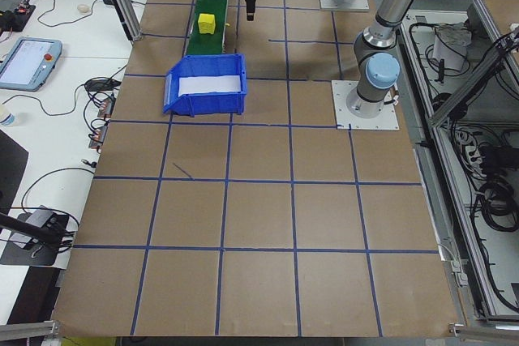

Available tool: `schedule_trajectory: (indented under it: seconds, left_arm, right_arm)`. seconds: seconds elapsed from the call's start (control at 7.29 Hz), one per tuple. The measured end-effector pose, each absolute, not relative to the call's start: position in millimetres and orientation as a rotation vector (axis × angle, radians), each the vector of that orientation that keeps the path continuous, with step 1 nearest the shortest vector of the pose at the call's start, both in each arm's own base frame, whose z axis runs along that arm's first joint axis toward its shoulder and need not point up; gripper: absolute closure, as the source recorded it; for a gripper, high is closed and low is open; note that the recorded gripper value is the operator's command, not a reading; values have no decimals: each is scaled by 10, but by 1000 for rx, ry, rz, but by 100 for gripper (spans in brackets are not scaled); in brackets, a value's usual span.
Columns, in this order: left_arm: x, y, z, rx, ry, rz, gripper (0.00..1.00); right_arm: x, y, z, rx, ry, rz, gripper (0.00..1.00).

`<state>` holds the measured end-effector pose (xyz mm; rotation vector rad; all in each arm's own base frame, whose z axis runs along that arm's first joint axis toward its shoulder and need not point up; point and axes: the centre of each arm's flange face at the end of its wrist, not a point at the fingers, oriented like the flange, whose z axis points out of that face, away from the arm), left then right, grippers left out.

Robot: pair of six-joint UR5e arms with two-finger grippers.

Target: Move block left to right into plate

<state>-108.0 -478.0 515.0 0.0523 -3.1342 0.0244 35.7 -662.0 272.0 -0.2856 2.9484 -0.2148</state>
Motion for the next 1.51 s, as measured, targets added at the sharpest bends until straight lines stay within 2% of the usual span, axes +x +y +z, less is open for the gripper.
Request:
schedule_trajectory:
  seconds: [0.27,0.41,0.69,1.24,1.51]
  left_arm:
    - [-1018,-4787,5158,63,-3122,30,0]
    - [-1001,-4790,5160,67,-3120,31,0]
    - [-980,-4794,5158,62,-3121,31,0]
    - [-970,-4799,5163,51,-3122,37,0]
    - [-977,-4783,5154,49,-3125,22,0]
  right_arm:
    - [-235,-6576,3052,-572,3027,-267,56]
    - [-753,-6429,3245,-712,3046,-263,57]
    - [-1904,-5965,3394,-940,3068,-186,58]
    - [-3537,-4951,2878,-978,3025,-36,55]
    - [-4358,-4293,2682,-998,3010,-3,51]
